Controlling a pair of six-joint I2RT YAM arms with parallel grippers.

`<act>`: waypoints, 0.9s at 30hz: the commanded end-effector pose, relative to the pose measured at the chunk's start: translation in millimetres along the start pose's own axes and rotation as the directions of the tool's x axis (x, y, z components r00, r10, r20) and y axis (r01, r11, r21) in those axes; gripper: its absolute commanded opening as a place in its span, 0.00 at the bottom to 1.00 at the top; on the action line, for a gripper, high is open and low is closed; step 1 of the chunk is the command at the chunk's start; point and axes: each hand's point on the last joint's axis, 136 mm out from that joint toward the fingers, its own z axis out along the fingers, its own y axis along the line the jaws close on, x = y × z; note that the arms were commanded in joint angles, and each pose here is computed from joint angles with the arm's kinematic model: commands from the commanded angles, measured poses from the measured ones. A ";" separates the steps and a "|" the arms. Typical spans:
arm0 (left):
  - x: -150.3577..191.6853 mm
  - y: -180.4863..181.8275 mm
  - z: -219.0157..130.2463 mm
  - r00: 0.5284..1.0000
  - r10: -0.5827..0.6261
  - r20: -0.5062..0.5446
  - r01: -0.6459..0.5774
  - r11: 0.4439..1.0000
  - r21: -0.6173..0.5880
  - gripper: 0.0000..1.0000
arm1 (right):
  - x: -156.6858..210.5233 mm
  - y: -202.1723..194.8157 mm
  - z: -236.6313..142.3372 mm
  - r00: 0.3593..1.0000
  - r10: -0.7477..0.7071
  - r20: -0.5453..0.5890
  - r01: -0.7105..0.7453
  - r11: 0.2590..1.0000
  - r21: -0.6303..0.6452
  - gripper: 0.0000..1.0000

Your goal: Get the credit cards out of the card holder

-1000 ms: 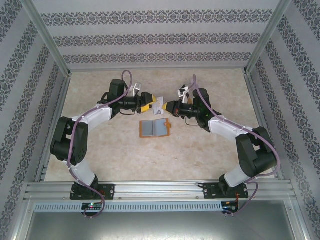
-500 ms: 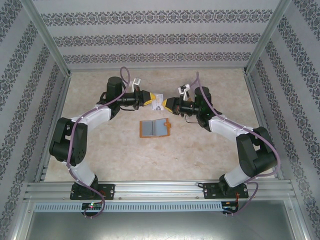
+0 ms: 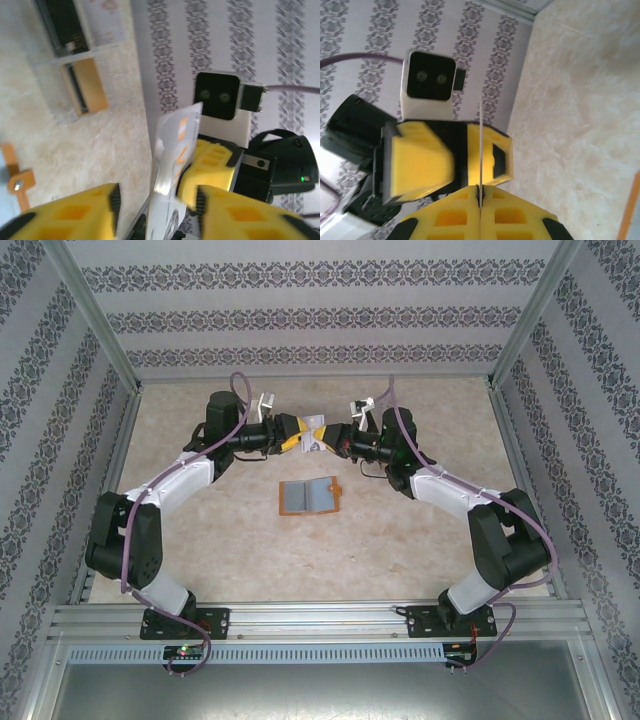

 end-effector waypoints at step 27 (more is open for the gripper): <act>1.2 101.2 -81.1 0.996 0.088 0.008 -0.065 0.797 -0.600 1.00 | -178.7 -152.9 -102.7 0.888 -0.405 -0.218 0.413 0.494 0.765 0.00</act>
